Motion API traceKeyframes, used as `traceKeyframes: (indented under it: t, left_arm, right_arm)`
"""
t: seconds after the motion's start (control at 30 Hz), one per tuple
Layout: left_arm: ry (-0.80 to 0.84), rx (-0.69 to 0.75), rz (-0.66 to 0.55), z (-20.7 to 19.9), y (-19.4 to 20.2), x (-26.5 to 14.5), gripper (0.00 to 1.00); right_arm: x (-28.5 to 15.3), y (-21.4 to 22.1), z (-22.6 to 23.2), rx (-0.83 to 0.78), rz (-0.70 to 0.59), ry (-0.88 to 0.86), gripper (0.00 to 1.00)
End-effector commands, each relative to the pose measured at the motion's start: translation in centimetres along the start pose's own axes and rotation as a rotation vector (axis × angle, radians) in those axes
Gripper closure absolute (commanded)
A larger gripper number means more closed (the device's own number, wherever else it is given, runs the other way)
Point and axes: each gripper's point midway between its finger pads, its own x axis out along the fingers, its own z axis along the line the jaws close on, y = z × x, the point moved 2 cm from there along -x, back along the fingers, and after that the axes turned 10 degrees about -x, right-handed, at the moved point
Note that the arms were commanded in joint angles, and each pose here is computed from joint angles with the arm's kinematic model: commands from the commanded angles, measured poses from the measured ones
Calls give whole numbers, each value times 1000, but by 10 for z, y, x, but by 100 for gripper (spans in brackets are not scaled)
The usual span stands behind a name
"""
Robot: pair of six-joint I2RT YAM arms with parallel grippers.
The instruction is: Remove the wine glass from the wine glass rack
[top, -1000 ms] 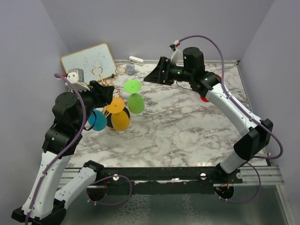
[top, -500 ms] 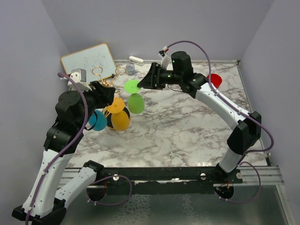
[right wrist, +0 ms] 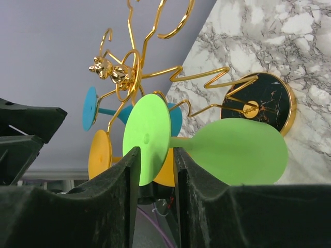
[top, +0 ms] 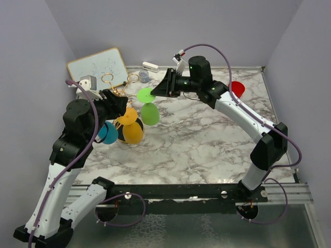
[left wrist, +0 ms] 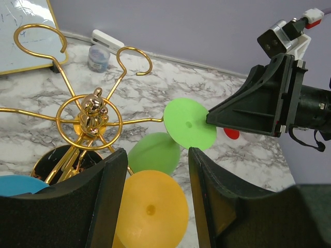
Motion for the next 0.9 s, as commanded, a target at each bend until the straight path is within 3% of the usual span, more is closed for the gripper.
traceKeyframes:
  t: [0.0,0.5,0.87]
  left_arm:
    - [-11,-5,-14,2,-2,-1,46]
    - [-20,-3,-16,3,-3,-3,46]
    - [-16,-11,-27,1,-6,-5,47]
  right_arm:
    - [2,-3,12,-15,-12,-55,71]
    - [6,0,12,4,12,-68,98]
    - [-4,-10,37,35,-27,-166,99]
